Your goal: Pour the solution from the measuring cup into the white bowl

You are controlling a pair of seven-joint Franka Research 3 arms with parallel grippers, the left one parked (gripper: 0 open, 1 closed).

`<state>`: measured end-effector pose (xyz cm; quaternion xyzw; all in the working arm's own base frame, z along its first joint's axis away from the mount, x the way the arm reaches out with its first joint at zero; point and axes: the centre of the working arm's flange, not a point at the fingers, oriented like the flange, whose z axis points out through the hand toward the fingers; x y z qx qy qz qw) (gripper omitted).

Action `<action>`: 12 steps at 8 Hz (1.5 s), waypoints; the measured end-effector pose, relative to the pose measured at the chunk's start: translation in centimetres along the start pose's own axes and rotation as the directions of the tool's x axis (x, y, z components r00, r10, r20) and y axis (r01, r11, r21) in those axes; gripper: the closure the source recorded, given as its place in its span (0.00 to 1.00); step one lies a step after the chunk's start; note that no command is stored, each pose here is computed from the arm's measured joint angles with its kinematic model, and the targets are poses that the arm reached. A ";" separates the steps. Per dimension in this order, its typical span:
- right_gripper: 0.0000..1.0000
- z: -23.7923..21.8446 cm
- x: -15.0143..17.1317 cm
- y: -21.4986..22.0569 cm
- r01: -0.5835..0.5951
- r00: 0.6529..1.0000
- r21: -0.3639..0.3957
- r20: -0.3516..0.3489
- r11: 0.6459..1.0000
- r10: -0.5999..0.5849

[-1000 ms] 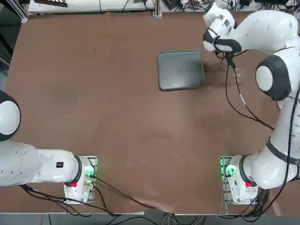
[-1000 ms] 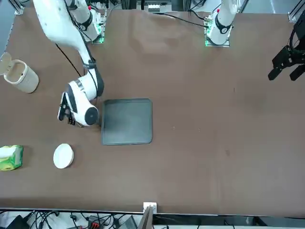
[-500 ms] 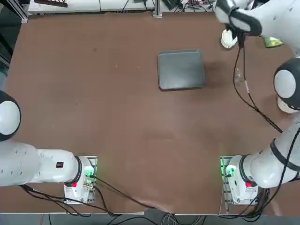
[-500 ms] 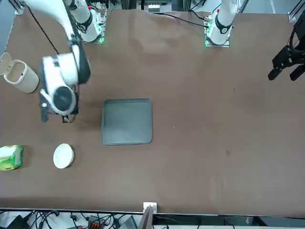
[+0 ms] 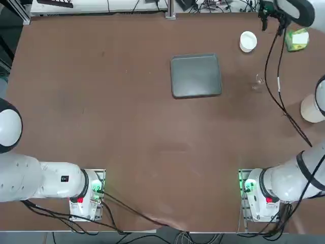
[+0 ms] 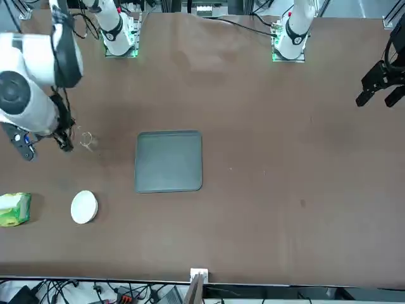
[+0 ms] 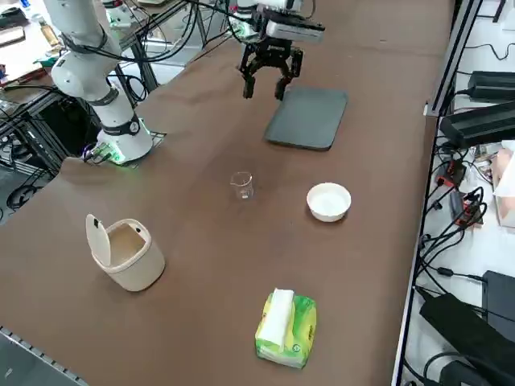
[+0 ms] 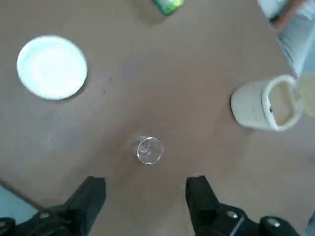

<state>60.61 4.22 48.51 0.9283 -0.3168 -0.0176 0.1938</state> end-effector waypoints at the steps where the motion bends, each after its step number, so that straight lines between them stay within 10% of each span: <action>1: 0.00 -0.1 0.4 0.7 0.113 0.993 0.033 0.023 0.993 -0.114; 3: 0.00 -0.7 1.7 3.3 0.286 0.952 0.174 0.060 0.942 -0.300; 7: 0.00 -4.9 3.7 11.9 0.535 0.832 0.400 -0.095 0.744 -0.547; 12: 0.00 -10.2 -1.1 14.3 0.615 0.781 0.393 -0.178 0.684 -0.599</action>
